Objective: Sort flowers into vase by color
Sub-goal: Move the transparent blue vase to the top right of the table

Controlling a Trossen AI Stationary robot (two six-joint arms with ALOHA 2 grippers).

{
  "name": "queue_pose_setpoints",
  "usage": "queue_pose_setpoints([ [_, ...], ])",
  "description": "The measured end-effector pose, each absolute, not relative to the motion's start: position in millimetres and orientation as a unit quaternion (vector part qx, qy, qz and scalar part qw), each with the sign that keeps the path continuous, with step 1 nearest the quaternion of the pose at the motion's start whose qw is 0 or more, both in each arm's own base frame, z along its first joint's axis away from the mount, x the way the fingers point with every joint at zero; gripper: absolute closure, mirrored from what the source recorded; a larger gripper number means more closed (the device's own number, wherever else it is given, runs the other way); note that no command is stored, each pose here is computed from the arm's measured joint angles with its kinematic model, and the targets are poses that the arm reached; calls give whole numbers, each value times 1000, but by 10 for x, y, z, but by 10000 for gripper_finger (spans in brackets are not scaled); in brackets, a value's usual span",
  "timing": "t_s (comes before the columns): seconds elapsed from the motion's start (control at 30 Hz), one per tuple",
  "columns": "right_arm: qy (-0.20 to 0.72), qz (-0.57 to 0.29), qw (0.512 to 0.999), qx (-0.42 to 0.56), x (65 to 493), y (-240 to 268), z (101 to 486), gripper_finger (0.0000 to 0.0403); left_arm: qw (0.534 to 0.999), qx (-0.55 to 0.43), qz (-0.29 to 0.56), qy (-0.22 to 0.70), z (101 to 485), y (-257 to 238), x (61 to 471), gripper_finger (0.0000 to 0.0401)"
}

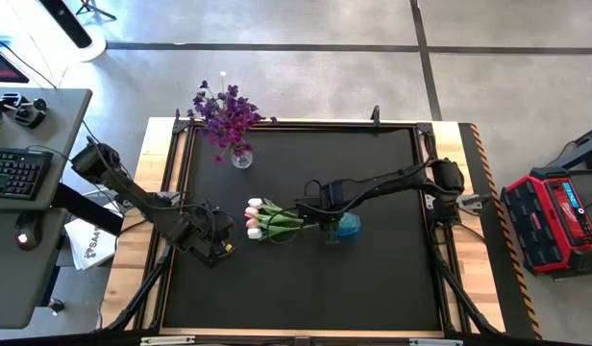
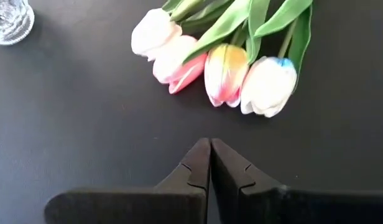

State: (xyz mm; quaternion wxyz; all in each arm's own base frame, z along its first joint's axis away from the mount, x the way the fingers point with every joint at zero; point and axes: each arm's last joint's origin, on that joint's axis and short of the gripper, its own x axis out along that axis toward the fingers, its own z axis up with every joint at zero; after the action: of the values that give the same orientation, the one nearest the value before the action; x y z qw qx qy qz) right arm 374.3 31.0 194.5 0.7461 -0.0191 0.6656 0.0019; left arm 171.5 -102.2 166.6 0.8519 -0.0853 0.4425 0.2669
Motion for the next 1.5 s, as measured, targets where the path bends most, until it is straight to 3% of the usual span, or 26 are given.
queue_pose_setpoints([
  [0.2, 661, 15, 749, -37, 3766, 314, 1928, 286, 862, -84, 263, 425, 1678, -1048, 1732, 401],
  [0.5, 639, 51, 766, -51, 3843, 339, 1897, 136, 864, -90, 261, 421, 1680, -1053, 1741, 401],
  [0.63, 655, 53, 751, -60, 3867, 367, 1754, 109, 862, -99, 257, 425, 1678, -1062, 1745, 401],
  [0.83, 674, 32, 733, -83, 3853, 410, 1654, 130, 863, -105, 249, 427, 1680, -1071, 1757, 401],
  [1.13, 666, 14, 743, -59, 3878, 389, 1668, 258, 845, -121, 256, 454, 1526, -1036, 1691, 401],
  [1.3, 670, 6, 740, -52, 3867, 395, 1673, 261, 829, -109, 296, 461, 1172, -865, 1594, 401],
  [1.5, 675, 7, 736, -51, 3849, 442, 1672, 261, 874, -63, 290, 384, 985, -736, 1819, 401],
])
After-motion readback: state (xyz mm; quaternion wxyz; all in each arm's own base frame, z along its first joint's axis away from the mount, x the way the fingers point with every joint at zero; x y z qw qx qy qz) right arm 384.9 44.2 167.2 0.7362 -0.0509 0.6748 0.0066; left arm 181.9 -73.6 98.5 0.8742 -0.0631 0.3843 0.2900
